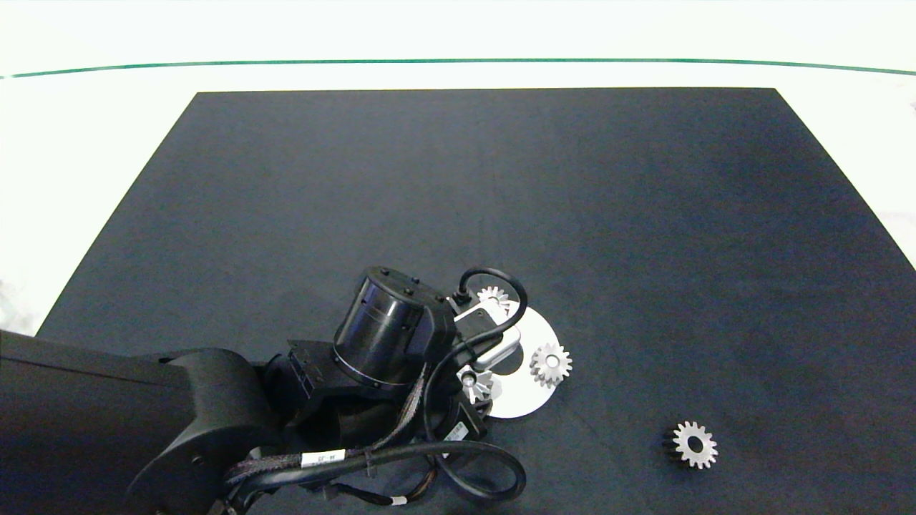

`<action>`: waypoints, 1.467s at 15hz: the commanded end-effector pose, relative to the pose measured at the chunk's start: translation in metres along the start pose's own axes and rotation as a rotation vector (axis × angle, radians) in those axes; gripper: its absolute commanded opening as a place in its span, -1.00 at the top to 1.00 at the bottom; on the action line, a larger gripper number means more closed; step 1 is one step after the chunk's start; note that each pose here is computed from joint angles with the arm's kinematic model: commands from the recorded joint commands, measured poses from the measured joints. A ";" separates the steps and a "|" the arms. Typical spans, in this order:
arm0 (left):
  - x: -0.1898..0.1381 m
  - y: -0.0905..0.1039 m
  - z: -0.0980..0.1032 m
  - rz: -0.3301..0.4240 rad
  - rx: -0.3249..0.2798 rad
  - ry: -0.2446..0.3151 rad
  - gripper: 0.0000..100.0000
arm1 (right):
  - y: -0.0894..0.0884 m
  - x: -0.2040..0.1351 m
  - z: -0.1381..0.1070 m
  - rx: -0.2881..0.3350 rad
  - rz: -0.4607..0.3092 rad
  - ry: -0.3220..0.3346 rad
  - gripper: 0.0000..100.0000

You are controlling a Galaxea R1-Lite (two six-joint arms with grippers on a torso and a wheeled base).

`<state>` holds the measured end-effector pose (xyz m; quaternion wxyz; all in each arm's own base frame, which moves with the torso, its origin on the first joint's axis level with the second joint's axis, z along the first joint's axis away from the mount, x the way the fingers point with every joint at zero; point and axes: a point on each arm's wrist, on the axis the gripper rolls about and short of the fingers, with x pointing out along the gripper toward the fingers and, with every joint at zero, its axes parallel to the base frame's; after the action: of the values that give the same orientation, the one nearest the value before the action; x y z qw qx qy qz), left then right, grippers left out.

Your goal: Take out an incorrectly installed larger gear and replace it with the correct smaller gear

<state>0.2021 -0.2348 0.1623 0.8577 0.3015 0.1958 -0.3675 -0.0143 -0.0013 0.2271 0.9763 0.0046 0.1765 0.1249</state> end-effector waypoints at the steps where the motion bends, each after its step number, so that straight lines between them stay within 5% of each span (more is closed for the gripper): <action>1: -0.008 0.002 0.005 0.003 0.002 -0.016 0.38 | 0.000 0.000 0.000 0.000 0.002 0.004 -1.00; 15: -0.035 0.016 0.016 0.033 -0.047 -0.064 0.38 | 0.000 -0.001 0.001 0.000 -0.001 -0.008 -1.00; 22: -0.055 0.053 -0.014 0.158 -0.127 -0.015 0.38 | 0.000 -0.001 -0.001 0.000 -0.013 -0.005 -1.00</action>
<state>0.2071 -0.1786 0.1981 0.8970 0.2623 0.1934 -0.2986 -0.0147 -0.0015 0.2269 0.9778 0.0039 0.1725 0.1186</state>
